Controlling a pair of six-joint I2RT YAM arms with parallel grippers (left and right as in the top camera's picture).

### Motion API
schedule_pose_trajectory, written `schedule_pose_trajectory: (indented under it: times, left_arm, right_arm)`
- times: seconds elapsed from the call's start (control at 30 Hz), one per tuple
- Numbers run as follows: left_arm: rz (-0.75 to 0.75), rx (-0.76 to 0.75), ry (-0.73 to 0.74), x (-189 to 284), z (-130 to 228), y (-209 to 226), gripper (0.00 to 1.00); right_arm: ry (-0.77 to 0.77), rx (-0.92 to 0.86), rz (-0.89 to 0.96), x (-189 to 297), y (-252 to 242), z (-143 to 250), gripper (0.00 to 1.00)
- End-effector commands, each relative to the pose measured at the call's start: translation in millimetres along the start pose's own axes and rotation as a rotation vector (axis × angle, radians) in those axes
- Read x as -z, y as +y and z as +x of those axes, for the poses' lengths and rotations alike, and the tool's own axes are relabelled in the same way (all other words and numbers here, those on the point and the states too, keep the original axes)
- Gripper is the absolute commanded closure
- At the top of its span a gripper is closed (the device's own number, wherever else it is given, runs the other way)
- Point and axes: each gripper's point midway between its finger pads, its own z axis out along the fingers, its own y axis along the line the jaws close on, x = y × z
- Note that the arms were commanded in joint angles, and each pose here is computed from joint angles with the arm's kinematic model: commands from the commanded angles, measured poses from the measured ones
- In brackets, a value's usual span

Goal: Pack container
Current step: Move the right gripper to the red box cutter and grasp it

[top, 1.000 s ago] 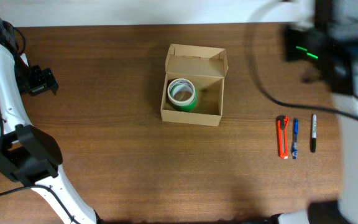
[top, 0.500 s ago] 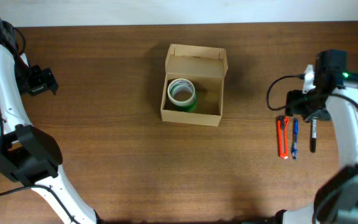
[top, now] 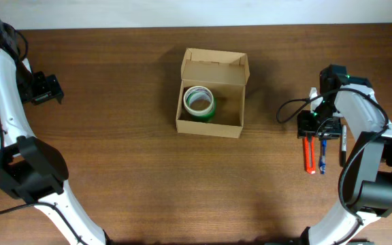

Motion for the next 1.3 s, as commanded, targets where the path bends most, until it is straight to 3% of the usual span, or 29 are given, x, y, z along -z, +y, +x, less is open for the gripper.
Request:
schedule_pose_trajectory:
  times: [0.0,0.4,0.53,0.73,0.8,0.87,0.93,1.27]
  left_arm:
    - [0.006,-0.01,0.01,-3,0,0,0.0]
    - [0.006,-0.01,0.01,-3,0,0,0.0]
    - [0.006,-0.01,0.01,-3,0,0,0.0]
    - [0.006,-0.01,0.01,-3,0,0,0.0]
    - [0.006,-0.01,0.01,-3,0,0,0.0]
    - [0.006,-0.01,0.01,-3,0,0,0.0]
    - [0.006,-0.01,0.01,-3,0,0,0.0]
    - [0.006,-0.01,0.01,-3,0,0,0.0]
  right_arm:
    - [0.02,0.017,-0.013,-10,4,8,0.37]
    - [0.065,0.007,-0.012,-40,5,29,0.38]
    - [0.063,-0.014,-0.007,-45,4,31,0.54]
    - [0.058,-0.015,-0.007,-48,5,31,0.6]
    - [0.054,-0.015,-0.007,-48,5,30,0.75]
    - [0.05,-0.02,-0.007,-48,5,29,0.79]
    - [0.044,-0.041,-0.007,-48,5,28,0.91]
    - [-0.022,-0.035,-0.092,-28,19,8,0.94]
